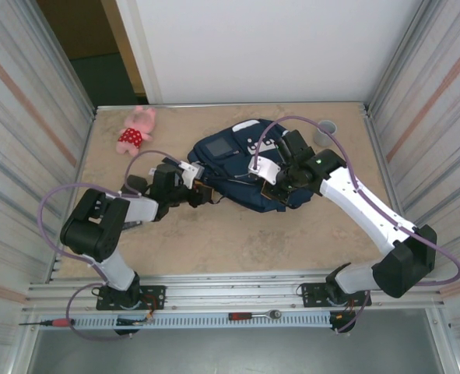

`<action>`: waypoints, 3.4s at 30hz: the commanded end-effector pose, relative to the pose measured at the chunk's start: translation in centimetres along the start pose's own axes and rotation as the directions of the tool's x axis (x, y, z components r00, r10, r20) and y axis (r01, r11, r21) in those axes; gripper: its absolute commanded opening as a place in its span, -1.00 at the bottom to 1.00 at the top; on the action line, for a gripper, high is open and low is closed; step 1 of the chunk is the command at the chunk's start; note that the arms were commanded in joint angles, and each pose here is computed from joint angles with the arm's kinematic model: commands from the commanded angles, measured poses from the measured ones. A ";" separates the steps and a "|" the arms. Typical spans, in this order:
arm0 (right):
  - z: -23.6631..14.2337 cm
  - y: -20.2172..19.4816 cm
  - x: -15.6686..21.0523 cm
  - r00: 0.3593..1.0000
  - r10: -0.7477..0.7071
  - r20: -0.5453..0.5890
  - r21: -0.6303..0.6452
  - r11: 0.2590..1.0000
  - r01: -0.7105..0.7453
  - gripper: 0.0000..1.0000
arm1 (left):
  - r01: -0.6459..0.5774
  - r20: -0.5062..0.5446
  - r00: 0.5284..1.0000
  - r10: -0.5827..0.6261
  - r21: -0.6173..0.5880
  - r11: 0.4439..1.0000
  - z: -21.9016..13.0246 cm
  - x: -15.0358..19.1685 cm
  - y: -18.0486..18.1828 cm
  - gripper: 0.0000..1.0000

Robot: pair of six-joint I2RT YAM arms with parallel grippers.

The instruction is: Pack the student bag

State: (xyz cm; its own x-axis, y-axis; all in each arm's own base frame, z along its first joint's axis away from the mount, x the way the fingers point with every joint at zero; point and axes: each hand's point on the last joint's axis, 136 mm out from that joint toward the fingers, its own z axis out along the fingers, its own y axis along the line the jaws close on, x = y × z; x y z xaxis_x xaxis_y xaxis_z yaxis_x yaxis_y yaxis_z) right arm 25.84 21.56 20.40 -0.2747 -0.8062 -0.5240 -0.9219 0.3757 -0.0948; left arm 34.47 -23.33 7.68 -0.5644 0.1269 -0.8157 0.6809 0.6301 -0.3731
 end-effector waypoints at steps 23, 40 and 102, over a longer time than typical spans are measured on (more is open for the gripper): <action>4.4 -2.7 -2.1 0.962 0.232 0.145 0.187 0.948 -0.257 -1.00 | -0.111 -0.032 0.991 0.133 0.390 0.914 -3.2 -1.4 -10.7 -1.00; 2.2 -1.5 -0.2 0.533 0.821 0.205 -0.006 0.545 -0.838 0.25 | -0.059 -0.231 0.967 0.109 0.212 0.976 -1.7 2.4 -9.2 -1.00; 5.3 -0.8 7.1 0.314 0.946 -0.087 -0.126 0.302 -0.945 -0.26 | -0.692 -0.071 0.658 0.750 0.336 0.639 -3.7 1.2 -9.3 0.49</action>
State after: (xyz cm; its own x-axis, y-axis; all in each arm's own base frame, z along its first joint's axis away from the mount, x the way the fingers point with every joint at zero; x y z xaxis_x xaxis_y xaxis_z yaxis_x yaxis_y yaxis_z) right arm 27.10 17.88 11.72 -0.9731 0.1587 -0.1670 0.0319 0.8106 0.5847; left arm 25.33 -26.09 12.71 -0.0531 0.5562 -0.8293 0.9808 0.1849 0.0612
